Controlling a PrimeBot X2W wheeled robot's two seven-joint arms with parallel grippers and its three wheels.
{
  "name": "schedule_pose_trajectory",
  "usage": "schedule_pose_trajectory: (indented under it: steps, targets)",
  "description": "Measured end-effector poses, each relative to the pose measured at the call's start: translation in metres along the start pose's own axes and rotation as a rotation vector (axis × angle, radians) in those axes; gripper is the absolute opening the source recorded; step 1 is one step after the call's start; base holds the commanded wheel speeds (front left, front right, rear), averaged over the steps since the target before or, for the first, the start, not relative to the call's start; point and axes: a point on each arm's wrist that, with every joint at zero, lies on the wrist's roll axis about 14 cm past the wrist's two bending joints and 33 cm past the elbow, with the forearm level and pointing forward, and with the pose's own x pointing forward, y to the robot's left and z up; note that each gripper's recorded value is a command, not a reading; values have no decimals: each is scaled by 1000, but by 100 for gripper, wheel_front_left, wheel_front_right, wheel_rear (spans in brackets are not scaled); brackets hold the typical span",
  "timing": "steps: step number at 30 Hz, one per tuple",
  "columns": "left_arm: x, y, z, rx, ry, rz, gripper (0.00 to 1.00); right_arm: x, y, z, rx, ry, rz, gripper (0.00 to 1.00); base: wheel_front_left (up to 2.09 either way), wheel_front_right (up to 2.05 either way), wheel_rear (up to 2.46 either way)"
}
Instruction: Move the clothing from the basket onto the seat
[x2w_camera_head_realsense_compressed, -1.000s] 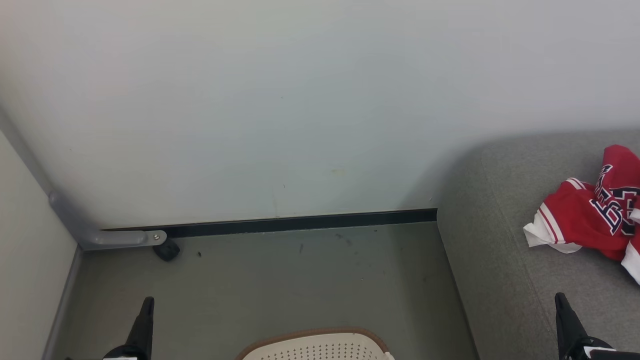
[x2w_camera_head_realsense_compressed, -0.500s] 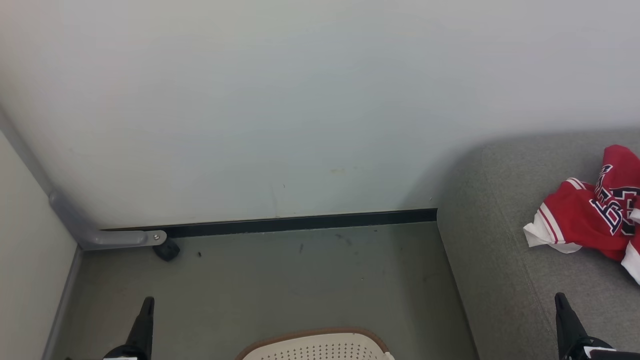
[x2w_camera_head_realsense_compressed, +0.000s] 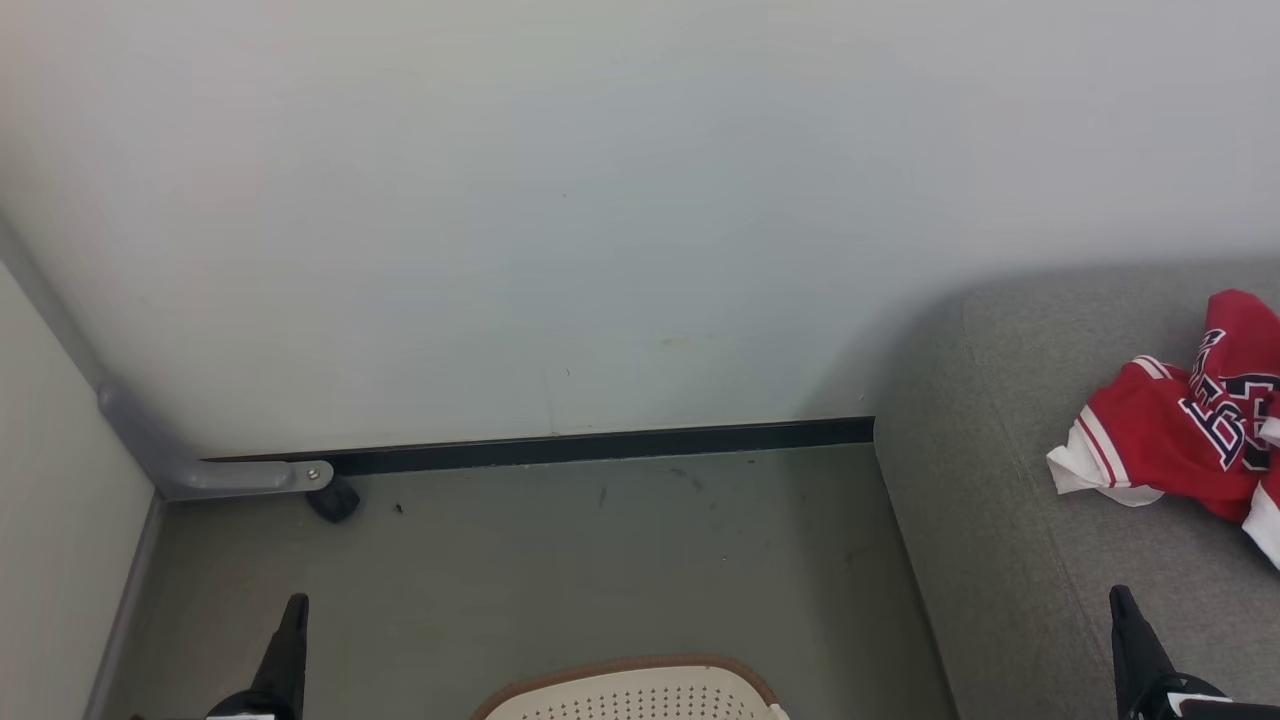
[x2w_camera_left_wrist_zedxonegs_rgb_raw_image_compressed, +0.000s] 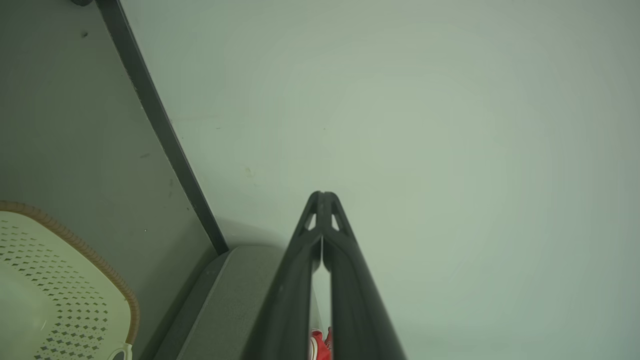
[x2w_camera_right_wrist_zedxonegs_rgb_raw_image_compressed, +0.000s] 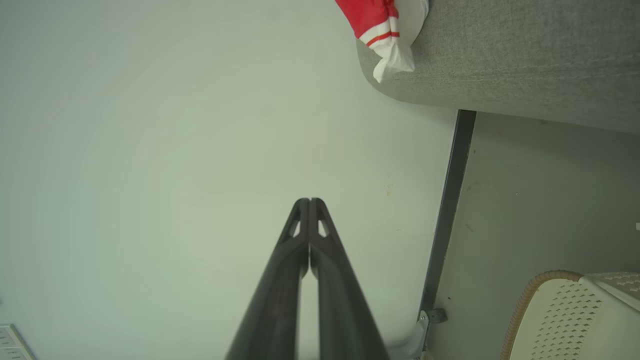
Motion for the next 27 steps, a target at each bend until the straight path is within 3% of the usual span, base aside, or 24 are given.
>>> schedule_pose_trajectory:
  steps: [27]
  targets:
    - [0, 0, 0, 0, 0, 0, 0, 0, 0, 0, 0, 0, 0, 0, 0, 0, 0]
